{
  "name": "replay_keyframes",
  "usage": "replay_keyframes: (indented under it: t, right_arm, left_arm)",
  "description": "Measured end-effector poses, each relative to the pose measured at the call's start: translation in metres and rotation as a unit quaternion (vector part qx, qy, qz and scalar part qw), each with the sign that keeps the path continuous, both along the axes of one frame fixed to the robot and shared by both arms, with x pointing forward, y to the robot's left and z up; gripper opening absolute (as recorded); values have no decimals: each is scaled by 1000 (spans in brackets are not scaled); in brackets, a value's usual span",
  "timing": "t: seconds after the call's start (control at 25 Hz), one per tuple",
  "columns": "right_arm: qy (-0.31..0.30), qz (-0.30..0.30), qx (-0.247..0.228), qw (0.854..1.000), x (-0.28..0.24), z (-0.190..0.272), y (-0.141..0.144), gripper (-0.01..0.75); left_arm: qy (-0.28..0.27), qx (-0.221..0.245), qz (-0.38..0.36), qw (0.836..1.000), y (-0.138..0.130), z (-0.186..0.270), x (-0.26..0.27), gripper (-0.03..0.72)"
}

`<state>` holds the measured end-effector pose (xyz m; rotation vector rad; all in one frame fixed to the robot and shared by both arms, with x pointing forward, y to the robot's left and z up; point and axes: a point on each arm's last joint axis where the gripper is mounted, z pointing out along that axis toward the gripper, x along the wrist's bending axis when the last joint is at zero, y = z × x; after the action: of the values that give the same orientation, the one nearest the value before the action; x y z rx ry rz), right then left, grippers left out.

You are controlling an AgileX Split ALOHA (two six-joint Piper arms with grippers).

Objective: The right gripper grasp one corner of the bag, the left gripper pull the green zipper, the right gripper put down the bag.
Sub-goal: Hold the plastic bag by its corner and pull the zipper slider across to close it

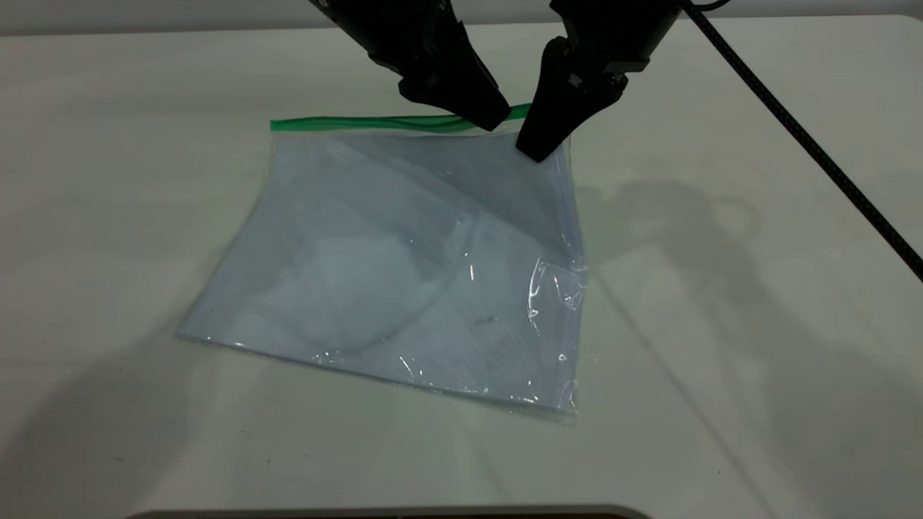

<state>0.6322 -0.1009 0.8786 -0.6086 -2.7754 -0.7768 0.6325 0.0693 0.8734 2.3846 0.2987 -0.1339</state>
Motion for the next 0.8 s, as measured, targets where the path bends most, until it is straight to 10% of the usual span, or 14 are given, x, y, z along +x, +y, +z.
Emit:
replay_keyframes:
  t: [0.32,0.8]
  right_arm:
    - [-1,1,-1,1000,0,0,0,33]
    - [-9,4,-2,1000,0,6,-1,33]
  left_arm:
    - [1,-8,-1,1000,-1,-2,0,431]
    - [-6,-12,-9,1000,-2,-2,0,142]
